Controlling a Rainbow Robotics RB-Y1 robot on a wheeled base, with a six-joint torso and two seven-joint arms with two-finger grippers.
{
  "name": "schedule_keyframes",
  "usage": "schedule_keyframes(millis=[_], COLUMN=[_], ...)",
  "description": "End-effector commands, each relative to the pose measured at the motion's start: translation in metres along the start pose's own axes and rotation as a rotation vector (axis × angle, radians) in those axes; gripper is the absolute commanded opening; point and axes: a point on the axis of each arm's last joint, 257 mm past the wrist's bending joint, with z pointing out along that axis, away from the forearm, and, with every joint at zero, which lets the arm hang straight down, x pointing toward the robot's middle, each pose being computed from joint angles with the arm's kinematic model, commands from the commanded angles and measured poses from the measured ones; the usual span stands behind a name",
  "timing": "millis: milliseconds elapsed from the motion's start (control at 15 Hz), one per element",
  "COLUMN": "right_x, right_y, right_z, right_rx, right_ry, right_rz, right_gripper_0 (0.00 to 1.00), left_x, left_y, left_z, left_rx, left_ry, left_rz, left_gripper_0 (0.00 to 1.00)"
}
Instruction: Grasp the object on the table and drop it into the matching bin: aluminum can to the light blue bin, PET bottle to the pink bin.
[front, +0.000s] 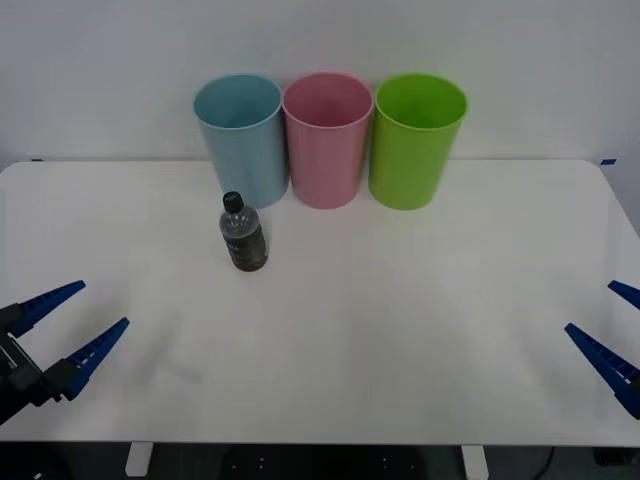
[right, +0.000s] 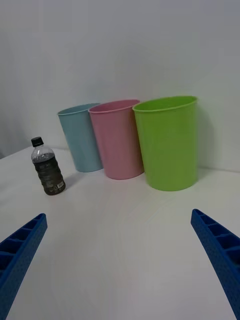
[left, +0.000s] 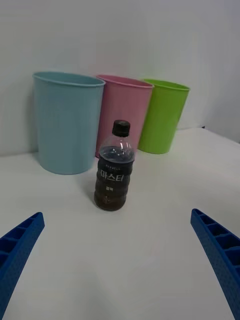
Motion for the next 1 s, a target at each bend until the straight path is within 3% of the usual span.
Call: schedule_keyframes(millis=[67, 267, 400, 600, 1000], right_x=[0.000, 0.000, 0.000, 0.000, 0.000], right_y=[0.000, 0.000, 0.000, 0.000, 0.000], right_z=[0.000, 0.000, 0.000, 0.000, 0.000], right_rx=[0.000, 0.000, 0.000, 0.000, 0.000], right_ry=[0.000, 0.000, 0.000, 0.000, 0.000], right_rz=[0.000, 0.000, 0.000, 0.000, 0.000], right_gripper_0=[1.00, 1.00, 1.00, 1.00, 1.00], left_x=[0.014, 0.027, 0.036, 0.045, 0.057], left_y=[0.004, 0.010, 0.017, 0.020, 0.012], left_z=[0.017, 0.034, 0.044, 0.063, 0.099], left_rx=[0.010, 0.016, 0.004, -0.011, -0.071], left_ry=[-0.001, -0.003, -0.003, -0.002, -0.021], left_rz=[-0.035, -0.054, -0.023, -0.017, -0.019], left_gripper_0=[1.00, 1.00, 1.00, 1.00, 1.00])
